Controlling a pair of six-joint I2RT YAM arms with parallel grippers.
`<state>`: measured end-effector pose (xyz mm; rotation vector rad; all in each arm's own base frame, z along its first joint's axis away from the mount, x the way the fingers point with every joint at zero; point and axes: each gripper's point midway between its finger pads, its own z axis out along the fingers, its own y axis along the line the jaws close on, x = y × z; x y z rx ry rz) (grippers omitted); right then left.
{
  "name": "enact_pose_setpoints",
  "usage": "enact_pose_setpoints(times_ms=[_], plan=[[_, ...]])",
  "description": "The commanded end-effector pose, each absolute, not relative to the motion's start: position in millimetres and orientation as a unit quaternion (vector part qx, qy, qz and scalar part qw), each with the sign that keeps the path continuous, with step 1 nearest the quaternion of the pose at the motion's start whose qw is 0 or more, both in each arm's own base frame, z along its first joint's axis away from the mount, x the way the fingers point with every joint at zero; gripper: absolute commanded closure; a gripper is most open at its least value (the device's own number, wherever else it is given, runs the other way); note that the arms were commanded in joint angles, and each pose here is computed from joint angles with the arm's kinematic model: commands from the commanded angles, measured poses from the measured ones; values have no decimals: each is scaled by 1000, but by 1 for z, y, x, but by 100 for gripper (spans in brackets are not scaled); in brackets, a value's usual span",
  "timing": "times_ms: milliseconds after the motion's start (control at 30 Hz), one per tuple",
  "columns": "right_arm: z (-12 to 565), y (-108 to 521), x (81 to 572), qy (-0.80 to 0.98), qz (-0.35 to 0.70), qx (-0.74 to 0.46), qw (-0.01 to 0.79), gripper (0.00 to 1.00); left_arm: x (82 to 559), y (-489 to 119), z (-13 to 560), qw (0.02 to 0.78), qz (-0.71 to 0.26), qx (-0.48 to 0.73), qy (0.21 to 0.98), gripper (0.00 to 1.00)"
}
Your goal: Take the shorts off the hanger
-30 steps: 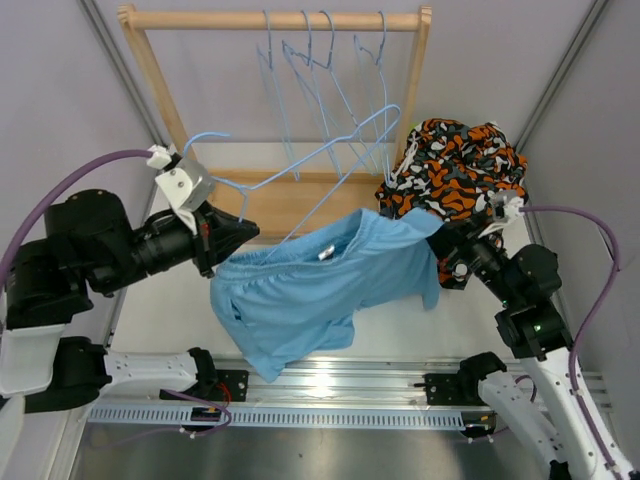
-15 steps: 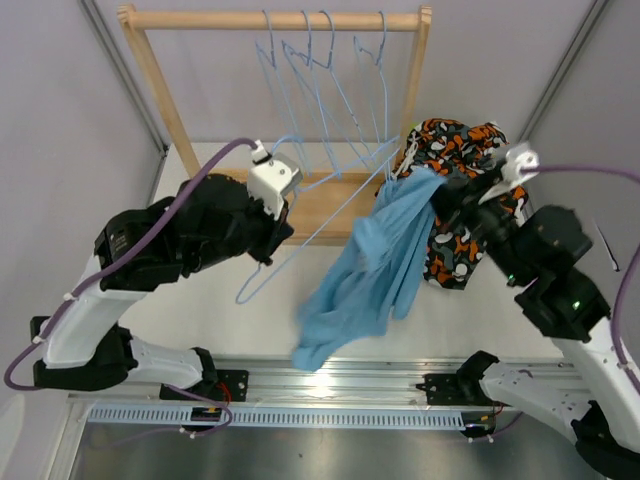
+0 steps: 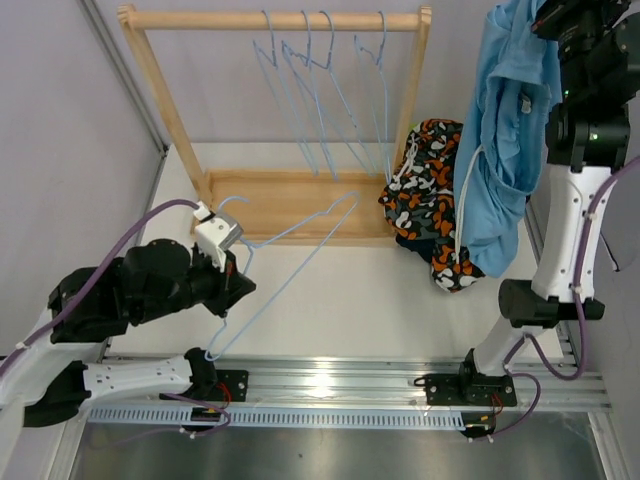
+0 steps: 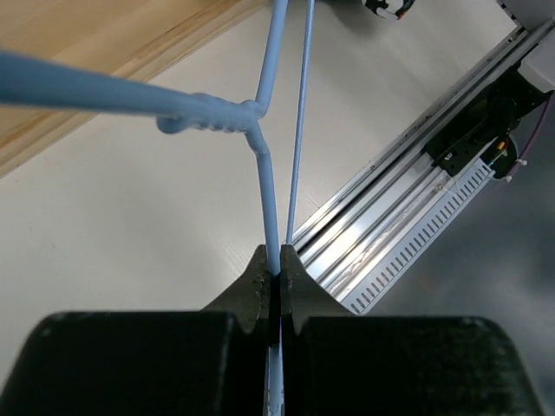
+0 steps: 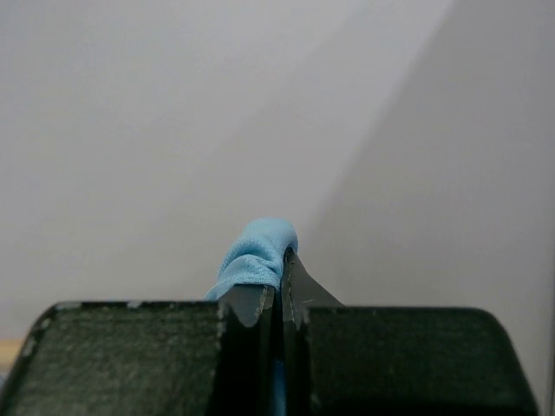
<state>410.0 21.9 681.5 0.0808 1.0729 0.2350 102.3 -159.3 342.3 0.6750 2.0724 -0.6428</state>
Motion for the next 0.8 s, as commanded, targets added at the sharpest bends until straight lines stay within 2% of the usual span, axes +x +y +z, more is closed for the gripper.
enact_pose_setpoints(times_ms=[0, 133, 233, 300, 400, 433, 500, 533, 567, 600, 633, 667, 733, 767], plan=[[713, 11, 411, 444, 184, 51, 875, 100, 110, -164, 330, 419, -244, 247, 839, 100], [694, 0, 450, 449, 191, 59, 871, 100, 120, -157, 309, 426, -211, 224, 851, 100], [656, 2, 492, 479, 204, 56, 852, 100, 133, -145, 294, 437, -172, 195, 861, 100], [603, 2, 528, 528, 209, 66, 820, 100, 146, -133, 284, 435, -151, 166, 872, 100], [556, 13, 547, 559, 235, 52, 793, 100, 158, -131, 277, 430, -156, 162, 875, 100], [509, 16, 561, 598, 243, 57, 761, 100, 170, -123, 277, 439, -142, 148, 875, 100], [482, 23, 552, 621, 250, 61, 740, 100, 181, -123, 272, 434, -131, 146, 879, 100], [471, 23, 548, 622, 253, 66, 738, 89, 192, -117, 276, 444, -120, 139, 877, 100], [413, 21, 548, 658, 250, 91, 704, 64, 198, -115, 276, 444, -114, 135, 878, 100], [399, 20, 539, 663, 247, 102, 699, 32, 205, -116, 277, 441, -115, 135, 880, 100], [411, 21, 516, 651, 244, 105, 711, 6, 216, -108, 291, 460, -109, 122, 873, 100], [373, 16, 507, 672, 229, 127, 692, 1, 222, -104, 295, 464, -105, 117, 872, 100], [378, 18, 474, 669, 220, 132, 697, 1, 239, -92, 317, 481, -93, 103, 865, 100], [356, 17, 463, 685, 203, 135, 686, 1, 245, -88, 321, 484, -88, 99, 865, 100]])
